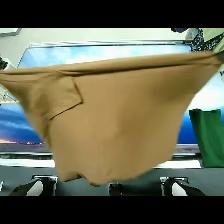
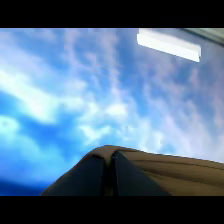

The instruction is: Fold the clothes and pants, and hang the long-sleeved shirts on hangers.

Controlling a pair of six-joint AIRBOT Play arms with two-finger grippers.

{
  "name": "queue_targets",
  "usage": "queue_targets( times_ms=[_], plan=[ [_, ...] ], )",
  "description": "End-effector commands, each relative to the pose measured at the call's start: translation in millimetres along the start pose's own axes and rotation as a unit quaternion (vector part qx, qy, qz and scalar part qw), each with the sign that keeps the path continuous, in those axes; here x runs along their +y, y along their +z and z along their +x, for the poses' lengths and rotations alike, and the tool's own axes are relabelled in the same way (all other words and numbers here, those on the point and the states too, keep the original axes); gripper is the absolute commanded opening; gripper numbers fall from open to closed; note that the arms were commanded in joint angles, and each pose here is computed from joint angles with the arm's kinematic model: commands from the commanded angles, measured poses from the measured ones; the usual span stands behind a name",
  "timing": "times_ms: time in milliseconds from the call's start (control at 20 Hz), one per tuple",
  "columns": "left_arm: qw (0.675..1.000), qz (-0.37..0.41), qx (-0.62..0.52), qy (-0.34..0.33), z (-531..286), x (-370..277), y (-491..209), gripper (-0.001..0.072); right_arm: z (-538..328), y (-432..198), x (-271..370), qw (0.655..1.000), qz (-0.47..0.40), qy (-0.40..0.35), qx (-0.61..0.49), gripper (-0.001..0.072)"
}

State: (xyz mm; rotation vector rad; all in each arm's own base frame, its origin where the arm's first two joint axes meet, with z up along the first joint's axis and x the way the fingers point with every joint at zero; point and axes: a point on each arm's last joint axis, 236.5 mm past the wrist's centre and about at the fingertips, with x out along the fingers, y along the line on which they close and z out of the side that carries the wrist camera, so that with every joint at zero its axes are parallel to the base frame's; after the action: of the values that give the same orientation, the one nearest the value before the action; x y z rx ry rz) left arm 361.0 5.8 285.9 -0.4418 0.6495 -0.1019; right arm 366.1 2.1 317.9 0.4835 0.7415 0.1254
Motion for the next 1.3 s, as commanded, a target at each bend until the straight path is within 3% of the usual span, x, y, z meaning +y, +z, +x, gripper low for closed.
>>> queue_targets(
  times_ms=[0, 200, 450, 650, 950, 1250],
  plan=[
    [0.995, -0.027, 0.1, 0.0, 132.6, 53.0, -35.2, 0.0012, 112.6, -22.1, -70.9, 0.992, 0.05, -0.022, 0.114, 0.0028],
    [0.984, -0.024, 0.177, -0.001, 268.2, 79.5, -85.1, 0.0012, 225.0, -44.0, -121.7, 0.986, 0.071, -0.03, 0.149, 0.0028],
    [0.983, -0.011, 0.181, -0.009, 346.6, 84.3, -83.9, 0.0012, 316.9, -71.6, -124.7, 0.986, 0.053, -0.027, 0.159, 0.0028],
    [0.979, -0.005, 0.202, -0.009, 346.3, 85.7, -90.2, 0.0012, 321.7, -82.1, -128.1, 0.982, 0.057, -0.037, 0.175, 0.0028],
    [0.935, -0.007, 0.352, 0.032, 306.4, 103.9, -152.5, 0.0012, 295.2, -128.1, -154.6, 0.954, 0.051, -0.1, 0.279, 0.0029],
    [0.909, 0.0, 0.412, 0.056, 297.4, 102.3, -189.8, 0.0012, 277.6, -167.7, -178.5, 0.924, 0.047, -0.144, 0.351, 0.0029]
  ],
)
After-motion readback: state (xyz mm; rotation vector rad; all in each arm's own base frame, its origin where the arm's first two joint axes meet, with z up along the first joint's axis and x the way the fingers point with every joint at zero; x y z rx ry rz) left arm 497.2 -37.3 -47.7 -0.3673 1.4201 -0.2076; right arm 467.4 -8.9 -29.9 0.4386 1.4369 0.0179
